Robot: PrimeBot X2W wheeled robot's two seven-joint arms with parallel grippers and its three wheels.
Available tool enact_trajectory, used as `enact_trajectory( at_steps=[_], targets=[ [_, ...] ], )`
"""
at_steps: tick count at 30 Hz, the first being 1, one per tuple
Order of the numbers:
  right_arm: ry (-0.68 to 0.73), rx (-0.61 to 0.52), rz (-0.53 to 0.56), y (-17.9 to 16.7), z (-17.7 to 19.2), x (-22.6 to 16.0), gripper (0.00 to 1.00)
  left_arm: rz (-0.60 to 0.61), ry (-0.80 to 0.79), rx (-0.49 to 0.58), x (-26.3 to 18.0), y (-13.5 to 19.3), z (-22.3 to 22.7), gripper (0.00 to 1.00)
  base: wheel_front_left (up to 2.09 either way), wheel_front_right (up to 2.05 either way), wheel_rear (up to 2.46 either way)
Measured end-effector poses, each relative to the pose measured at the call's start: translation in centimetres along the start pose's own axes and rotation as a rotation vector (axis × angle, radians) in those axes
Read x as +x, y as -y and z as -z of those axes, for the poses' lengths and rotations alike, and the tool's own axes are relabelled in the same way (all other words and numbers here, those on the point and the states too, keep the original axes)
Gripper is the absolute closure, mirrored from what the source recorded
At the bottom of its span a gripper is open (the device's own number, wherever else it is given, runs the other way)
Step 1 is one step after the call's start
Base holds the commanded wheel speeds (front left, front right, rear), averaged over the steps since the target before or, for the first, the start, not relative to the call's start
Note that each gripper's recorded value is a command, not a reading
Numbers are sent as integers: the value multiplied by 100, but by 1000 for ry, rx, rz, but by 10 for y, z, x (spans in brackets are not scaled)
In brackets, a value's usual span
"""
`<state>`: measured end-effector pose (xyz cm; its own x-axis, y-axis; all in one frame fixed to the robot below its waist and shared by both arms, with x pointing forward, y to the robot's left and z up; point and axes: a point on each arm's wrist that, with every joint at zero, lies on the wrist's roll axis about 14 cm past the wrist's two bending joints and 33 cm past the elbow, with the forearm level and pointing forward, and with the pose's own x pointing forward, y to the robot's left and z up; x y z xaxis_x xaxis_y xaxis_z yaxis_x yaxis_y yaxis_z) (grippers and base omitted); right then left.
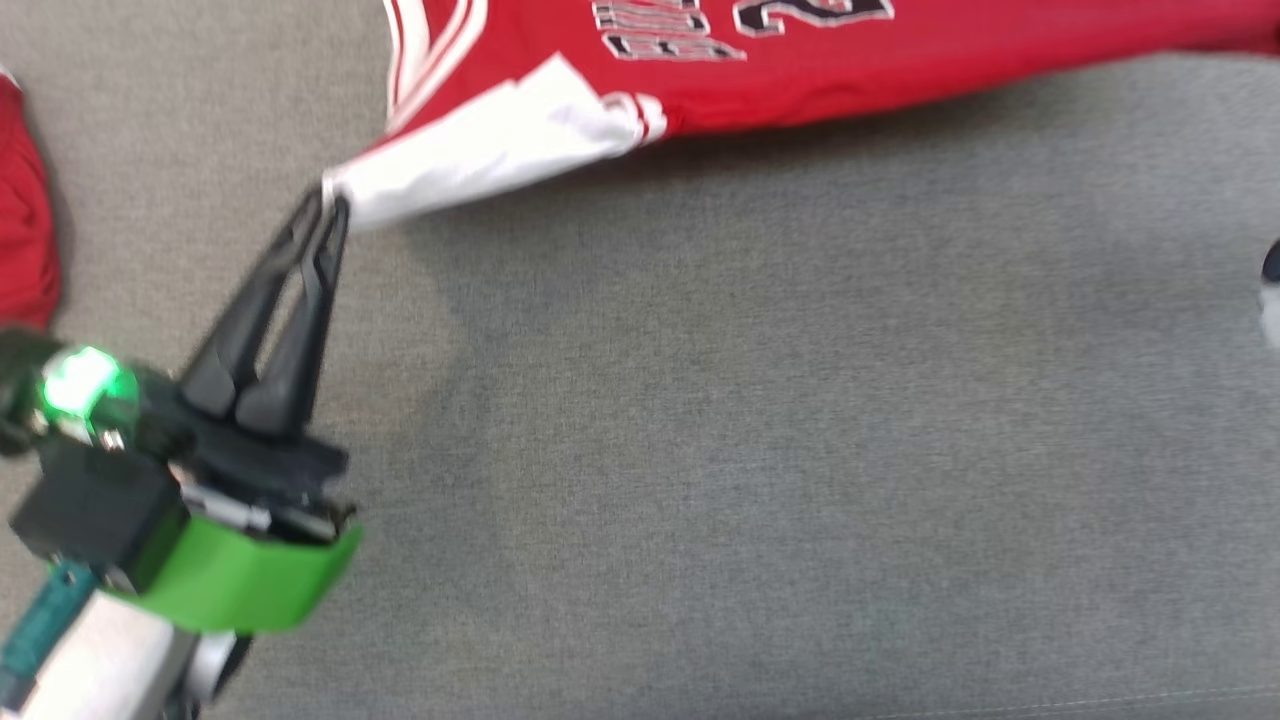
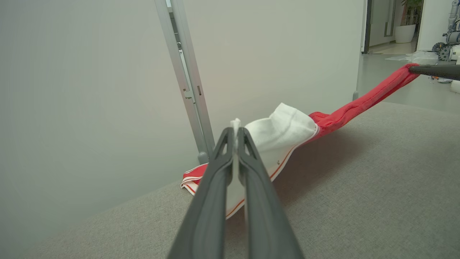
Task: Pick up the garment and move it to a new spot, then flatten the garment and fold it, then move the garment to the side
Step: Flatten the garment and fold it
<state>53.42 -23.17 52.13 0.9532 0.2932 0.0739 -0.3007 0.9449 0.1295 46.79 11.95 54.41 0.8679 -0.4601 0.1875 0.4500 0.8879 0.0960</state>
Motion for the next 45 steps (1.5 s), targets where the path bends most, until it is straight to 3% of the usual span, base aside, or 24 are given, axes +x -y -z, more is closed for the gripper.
enact_trajectory(
  at_steps=[6, 17, 22, 28, 38, 45],
  targets=[
    [-21, 18, 64, 0, -5, -56, 100, 0, -52, -117, -43, 32, -8, 100, 0, 0, 0],
    [-35, 29, 142, -3, -10, -126, 100, 33, -138, -163, -82, 66, -21, 100, 0, 0, 0],
    [-72, 43, 150, -4, 4, -130, 100, 89, -169, -162, -73, 72, -10, 100, 0, 0, 0],
    [-99, 58, 145, -4, 20, -108, 100, 125, -176, -133, -44, 67, 7, 100, 0, 0, 0],
    [-181, 12, 161, 17, 52, -75, 100, 135, -183, -23, 4, 38, 40, 100, 0, 0, 0],
    [-226, 7, 163, 23, 72, -63, 100, 177, -249, -5, 23, 34, 68, 100, 0, 0, 0]
  ],
)
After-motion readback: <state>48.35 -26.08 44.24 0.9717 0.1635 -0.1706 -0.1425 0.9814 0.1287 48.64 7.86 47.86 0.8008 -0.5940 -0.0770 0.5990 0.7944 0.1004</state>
